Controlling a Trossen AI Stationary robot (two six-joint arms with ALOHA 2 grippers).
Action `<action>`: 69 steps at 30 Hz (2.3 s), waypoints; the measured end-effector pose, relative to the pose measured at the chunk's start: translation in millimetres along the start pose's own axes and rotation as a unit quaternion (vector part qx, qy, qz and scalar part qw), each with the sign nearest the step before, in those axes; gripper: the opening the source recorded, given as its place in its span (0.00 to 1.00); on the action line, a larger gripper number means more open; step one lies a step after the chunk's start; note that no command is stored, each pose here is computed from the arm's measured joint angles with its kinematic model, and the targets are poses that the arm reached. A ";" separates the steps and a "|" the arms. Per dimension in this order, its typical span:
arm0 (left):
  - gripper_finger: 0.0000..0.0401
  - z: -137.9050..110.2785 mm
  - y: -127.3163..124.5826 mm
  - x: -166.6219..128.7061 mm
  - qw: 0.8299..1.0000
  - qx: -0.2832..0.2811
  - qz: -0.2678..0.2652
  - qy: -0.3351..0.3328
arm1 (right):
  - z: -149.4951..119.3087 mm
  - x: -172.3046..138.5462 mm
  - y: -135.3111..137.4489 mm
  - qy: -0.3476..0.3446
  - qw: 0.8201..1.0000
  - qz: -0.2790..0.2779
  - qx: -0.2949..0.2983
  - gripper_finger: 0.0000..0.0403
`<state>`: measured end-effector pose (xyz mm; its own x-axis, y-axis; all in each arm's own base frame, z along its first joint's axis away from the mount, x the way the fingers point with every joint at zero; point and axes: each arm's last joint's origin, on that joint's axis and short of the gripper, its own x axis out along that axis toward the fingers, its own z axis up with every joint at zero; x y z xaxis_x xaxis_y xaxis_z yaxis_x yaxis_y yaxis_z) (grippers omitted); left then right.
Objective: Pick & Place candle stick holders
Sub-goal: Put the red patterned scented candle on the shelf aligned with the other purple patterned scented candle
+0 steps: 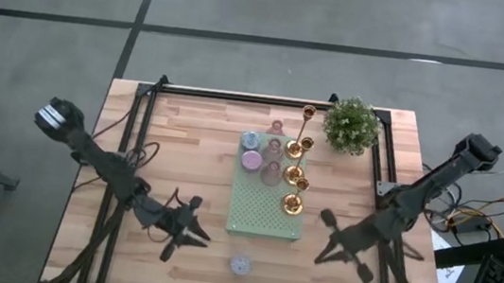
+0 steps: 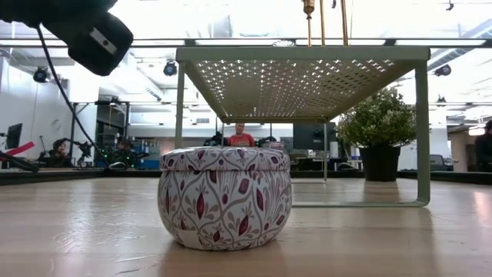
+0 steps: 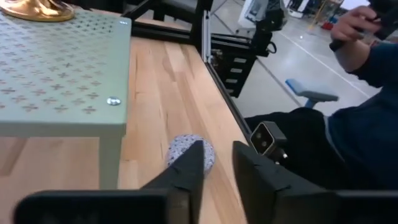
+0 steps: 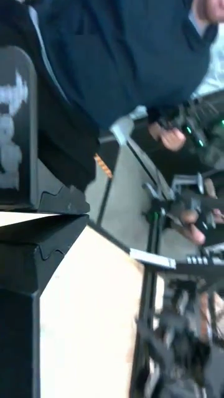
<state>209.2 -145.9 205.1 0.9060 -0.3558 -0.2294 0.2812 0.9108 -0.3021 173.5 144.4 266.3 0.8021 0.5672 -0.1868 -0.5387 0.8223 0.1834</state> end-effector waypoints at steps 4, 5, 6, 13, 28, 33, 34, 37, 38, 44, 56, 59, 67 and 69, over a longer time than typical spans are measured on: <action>0.37 2.3 -10.3 15.0 1.000 0.019 0.012 -0.001 | -7.1 -19.5 -10.2 -0.036 0.999 -0.017 0.002 0.02; 0.41 2.5 -13.9 20.5 1.000 0.027 0.013 0.001 | -8.6 -23.5 -12.4 -0.044 0.999 -0.020 0.001 0.02; 0.45 2.9 -17.9 26.6 0.999 0.036 0.011 0.004 | -10.5 -27.5 -14.6 -0.051 0.998 -0.023 -0.002 0.02; 0.68 0.6 -45.0 69.6 0.995 0.082 0.008 0.055 | -21.2 -47.1 -25.2 -0.076 0.996 -0.043 -0.002 0.02; 0.85 -9.2 -53.3 125.3 0.979 0.103 0.095 0.146 | -44.3 -52.8 -31.7 -0.071 0.996 -0.058 0.011 0.02; 0.90 -4.4 -43.3 128.0 0.981 0.053 0.130 0.131 | -47.8 -53.0 -32.3 -0.068 0.996 -0.059 0.011 0.02; 0.90 -4.5 -40.9 128.9 0.981 0.043 0.135 0.129 | -48.3 -52.9 -32.4 -0.068 0.996 -0.059 0.011 0.02; 0.90 -10.5 -37.6 132.6 0.980 0.030 0.143 0.134 | -50.0 -52.8 -32.7 -0.066 0.996 -0.059 0.010 0.02; 0.90 -14.0 -37.0 134.2 0.980 0.029 0.144 0.137 | -50.5 -52.8 -32.9 -0.066 0.996 -0.060 0.009 0.02; 0.90 -22.9 -35.4 141.2 0.978 0.017 0.148 0.144 | -54.3 -52.8 -34.4 -0.062 0.995 -0.073 0.009 0.02; 0.90 -37.4 -30.9 154.8 0.974 0.027 0.165 0.155 | -54.2 -52.5 -34.3 -0.064 0.995 -0.073 0.010 0.02; 0.90 -37.3 -30.0 154.9 0.973 0.027 0.166 0.157 | -54.3 -52.5 -34.3 -0.063 0.995 -0.072 0.010 0.02; 0.90 -41.4 -27.3 157.3 0.972 0.036 0.165 0.163 | -54.2 -52.5 -34.3 -0.063 0.995 -0.073 0.009 0.02; 0.90 -47.9 -24.3 160.2 0.971 0.035 0.164 0.172 | -54.1 -52.5 -34.3 -0.064 0.995 -0.073 0.008 0.02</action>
<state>332.3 -235.0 131.4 0.7945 -0.0815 -0.6018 0.0268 0.9947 -0.0993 135.8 89.0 217.6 0.8980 0.4311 -0.0882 -0.4116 0.8938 0.1781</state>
